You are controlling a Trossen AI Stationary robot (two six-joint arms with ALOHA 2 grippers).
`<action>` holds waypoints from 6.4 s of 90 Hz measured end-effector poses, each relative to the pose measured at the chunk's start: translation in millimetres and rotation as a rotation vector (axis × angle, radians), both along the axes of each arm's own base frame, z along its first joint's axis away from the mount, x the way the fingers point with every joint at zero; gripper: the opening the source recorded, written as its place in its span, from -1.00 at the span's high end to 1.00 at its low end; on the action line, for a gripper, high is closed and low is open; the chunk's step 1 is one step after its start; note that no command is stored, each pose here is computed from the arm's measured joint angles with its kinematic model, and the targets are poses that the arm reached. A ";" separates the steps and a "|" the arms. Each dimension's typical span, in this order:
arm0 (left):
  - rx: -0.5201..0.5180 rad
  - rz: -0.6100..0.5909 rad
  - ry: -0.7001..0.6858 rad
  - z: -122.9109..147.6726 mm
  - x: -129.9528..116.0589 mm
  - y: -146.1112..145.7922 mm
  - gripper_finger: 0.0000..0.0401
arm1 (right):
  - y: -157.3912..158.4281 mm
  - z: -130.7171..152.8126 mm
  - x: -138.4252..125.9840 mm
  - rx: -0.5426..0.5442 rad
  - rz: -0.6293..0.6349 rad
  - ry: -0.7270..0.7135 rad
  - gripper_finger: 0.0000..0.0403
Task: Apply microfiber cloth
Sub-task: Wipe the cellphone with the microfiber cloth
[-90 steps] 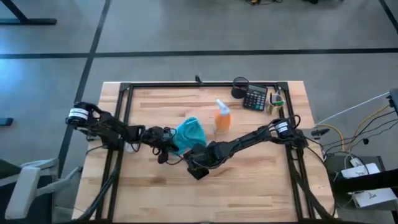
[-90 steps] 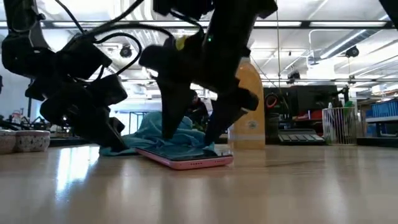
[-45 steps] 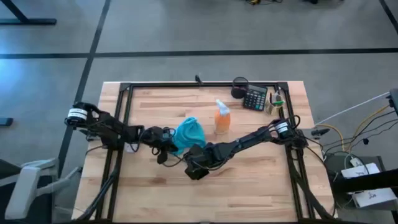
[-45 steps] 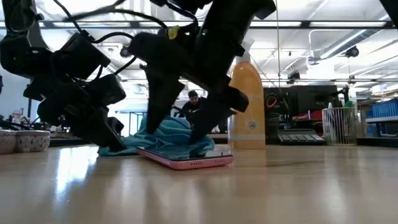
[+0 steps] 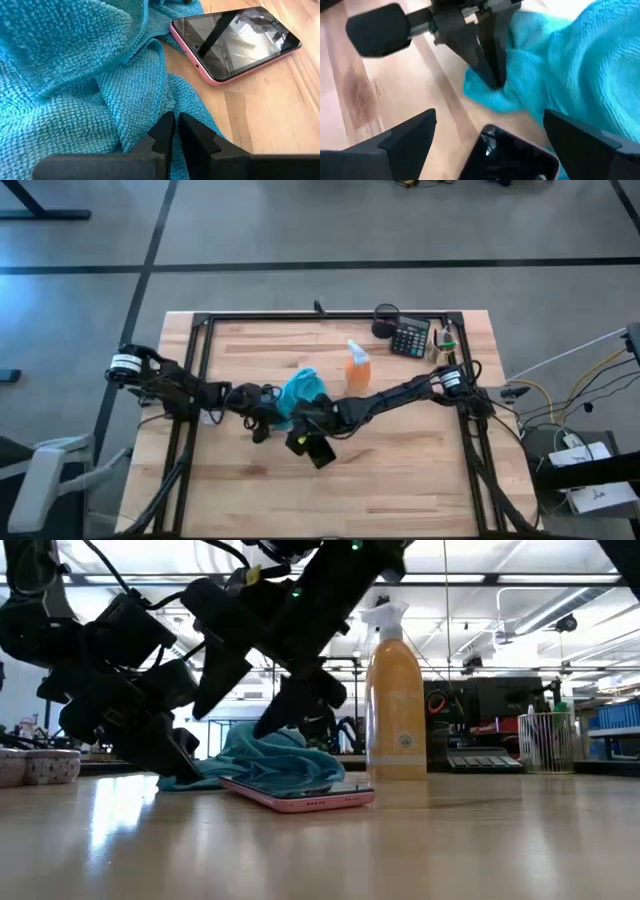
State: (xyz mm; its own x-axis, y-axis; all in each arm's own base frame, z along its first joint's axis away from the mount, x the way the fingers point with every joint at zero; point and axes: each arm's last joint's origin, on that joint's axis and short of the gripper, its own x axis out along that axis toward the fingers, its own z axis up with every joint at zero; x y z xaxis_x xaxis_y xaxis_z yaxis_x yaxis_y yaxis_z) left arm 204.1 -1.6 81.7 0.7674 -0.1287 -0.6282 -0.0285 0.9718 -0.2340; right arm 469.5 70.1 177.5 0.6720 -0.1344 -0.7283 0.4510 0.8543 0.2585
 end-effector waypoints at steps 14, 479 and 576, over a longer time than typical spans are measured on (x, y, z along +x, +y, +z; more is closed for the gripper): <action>0.000 0.000 -0.005 0.4 0.3 0.0 0.90 | -9.2 -17.3 4.3 0.064 -0.011 0.034 -0.52; 0.390 0.100 -0.188 16.6 14.5 -10.2 0.90 | -31.2 43.6 -163.2 -0.427 -0.065 0.553 1.00; 0.634 0.367 -0.365 48.3 108.4 74.8 0.90 | -59.2 6.9 -170.0 -0.457 -0.012 0.312 1.00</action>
